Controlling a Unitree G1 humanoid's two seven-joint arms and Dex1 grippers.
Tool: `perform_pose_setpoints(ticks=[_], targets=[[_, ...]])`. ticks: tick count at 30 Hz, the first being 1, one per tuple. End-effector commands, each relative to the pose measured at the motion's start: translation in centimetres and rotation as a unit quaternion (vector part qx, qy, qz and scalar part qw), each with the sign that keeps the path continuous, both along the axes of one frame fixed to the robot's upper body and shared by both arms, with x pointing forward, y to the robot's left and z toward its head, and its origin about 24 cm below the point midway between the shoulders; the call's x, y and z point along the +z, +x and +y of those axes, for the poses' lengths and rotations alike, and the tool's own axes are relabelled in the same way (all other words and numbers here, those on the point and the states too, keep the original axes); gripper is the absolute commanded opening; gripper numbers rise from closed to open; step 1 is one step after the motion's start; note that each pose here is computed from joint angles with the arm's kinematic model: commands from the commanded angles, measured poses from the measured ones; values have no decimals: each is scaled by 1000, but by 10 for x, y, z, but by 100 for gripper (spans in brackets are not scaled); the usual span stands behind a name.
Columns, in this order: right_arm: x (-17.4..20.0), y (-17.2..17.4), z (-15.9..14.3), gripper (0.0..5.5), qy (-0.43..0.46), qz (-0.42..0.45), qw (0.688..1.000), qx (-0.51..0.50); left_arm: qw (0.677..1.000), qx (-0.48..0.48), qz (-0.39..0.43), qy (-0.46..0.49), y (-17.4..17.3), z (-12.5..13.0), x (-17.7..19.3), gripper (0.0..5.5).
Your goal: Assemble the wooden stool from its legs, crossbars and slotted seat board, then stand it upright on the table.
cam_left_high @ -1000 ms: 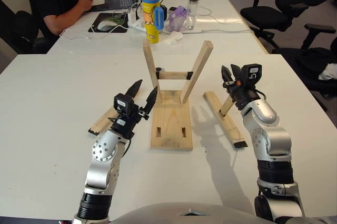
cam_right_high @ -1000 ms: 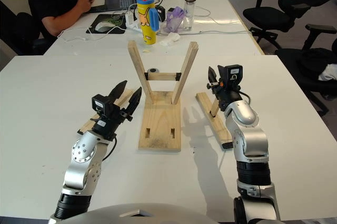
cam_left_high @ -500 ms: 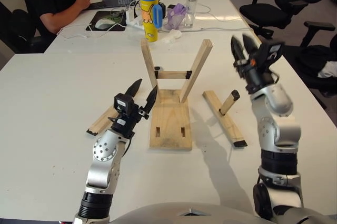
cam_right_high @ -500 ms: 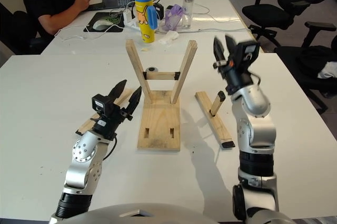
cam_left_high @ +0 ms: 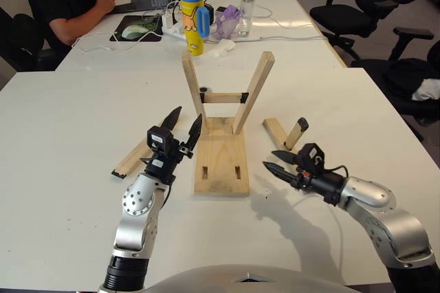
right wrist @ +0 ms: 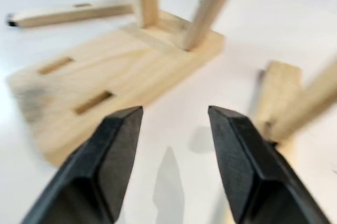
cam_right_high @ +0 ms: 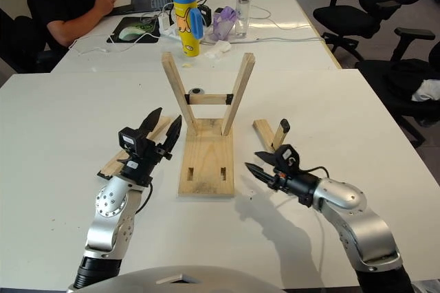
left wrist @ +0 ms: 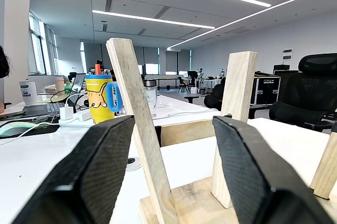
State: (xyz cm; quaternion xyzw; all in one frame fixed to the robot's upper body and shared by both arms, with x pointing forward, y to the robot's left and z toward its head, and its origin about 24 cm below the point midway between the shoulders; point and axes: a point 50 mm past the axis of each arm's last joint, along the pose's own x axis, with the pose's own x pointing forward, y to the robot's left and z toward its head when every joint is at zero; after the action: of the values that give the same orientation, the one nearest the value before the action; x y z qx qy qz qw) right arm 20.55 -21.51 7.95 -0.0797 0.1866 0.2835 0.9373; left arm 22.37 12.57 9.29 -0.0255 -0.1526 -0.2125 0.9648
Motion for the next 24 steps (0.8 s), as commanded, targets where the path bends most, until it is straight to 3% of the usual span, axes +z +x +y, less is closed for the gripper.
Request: perform_pose_setpoints(ticks=[1, 7, 15, 24], targets=[[-4, 3, -11, 297, -13, 2, 998, -67, 1000, -2, -2, 5, 0, -1, 2, 274], [-19, 6, -9, 398, -48, 48, 994, -90, 1000, -13, -3, 8, 1, -4, 2, 274], [-36, 25, -5, 398, -51, 94, 990, -93, 1000, 2, 2, 10, -7, -4, -3, 274], [-49, 24, -4, 264, -67, 137, 983, -107, 1000, -4, -5, 23, -1, 2, 1, 274]])
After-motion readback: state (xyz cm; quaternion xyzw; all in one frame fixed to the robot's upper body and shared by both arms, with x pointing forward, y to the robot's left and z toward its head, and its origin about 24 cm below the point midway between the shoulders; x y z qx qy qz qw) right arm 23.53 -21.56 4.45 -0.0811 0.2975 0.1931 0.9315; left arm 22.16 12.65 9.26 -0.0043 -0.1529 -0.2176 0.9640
